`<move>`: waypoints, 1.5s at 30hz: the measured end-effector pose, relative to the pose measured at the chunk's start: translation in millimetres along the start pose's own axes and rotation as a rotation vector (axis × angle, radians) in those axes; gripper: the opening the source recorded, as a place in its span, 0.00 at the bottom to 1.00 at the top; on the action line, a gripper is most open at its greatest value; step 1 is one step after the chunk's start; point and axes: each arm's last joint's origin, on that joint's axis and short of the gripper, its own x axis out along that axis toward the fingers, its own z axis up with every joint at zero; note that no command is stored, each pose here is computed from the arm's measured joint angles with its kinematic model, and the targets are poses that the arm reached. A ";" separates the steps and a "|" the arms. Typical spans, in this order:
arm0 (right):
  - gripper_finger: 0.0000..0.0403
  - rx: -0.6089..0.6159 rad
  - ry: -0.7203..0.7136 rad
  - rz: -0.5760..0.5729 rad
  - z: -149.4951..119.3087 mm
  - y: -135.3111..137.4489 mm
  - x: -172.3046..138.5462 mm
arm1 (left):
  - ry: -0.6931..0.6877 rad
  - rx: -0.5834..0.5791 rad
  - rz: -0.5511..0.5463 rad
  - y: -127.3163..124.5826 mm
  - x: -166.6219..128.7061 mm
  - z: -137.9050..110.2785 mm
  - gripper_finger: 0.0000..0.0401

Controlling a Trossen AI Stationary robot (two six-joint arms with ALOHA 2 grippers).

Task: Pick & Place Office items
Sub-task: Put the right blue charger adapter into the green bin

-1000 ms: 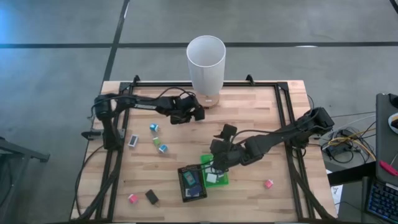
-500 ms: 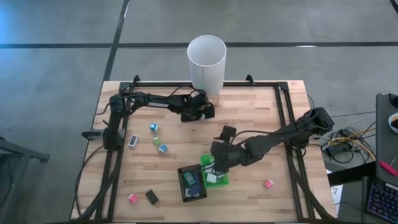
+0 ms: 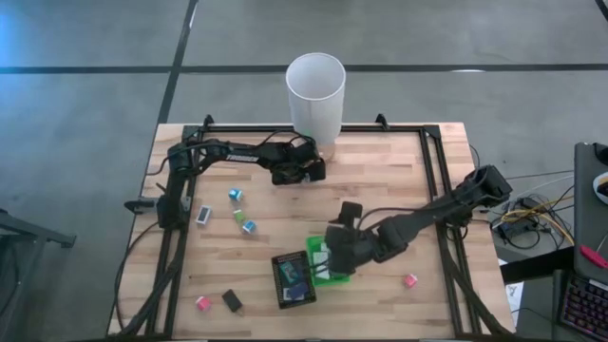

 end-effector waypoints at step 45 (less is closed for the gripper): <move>0.62 -0.008 -0.013 0.018 0.4 5.4 -5.0 | -0.111 0.132 0.049 9.1 6.9 -1.4 0.71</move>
